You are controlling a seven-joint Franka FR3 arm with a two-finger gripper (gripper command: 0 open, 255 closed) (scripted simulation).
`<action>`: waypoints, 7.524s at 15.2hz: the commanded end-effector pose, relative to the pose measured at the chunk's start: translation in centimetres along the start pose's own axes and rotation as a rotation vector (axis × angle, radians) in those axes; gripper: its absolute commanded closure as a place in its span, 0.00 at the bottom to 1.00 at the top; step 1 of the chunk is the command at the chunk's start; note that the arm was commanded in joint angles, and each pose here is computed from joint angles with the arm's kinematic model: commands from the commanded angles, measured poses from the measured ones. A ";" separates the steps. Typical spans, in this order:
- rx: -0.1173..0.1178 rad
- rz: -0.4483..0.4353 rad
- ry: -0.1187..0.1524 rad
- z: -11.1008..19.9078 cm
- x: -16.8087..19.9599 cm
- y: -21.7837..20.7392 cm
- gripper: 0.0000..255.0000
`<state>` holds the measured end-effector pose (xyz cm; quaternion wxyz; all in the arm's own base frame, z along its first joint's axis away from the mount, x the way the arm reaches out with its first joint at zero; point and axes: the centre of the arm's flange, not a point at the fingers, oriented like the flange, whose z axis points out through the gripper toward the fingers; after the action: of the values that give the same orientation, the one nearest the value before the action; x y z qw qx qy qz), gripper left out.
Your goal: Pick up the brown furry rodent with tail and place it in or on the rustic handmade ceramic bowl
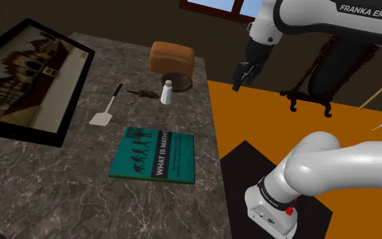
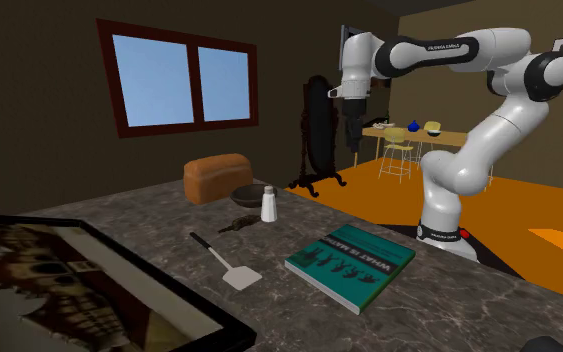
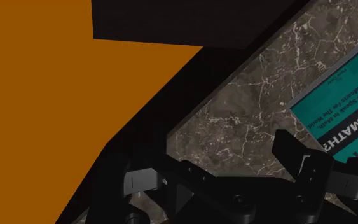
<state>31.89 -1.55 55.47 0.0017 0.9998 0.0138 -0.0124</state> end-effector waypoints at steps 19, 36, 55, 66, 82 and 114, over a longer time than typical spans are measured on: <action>0.049 -0.438 0.063 8.8 20.2 -5.3 0.00; 0.091 -0.809 0.117 15.4 34.6 -16.6 0.00; 0.091 -0.809 0.117 18.8 34.9 -17.0 1.00; 0.091 -0.809 0.117 15.7 34.8 -17.0 1.00; 0.091 -0.809 0.117 7.3 34.6 -17.0 1.00; 0.091 -0.809 0.117 13.8 33.8 2.2 1.00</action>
<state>65.36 -2.87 40.86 -0.0486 0.9118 0.4054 0.0443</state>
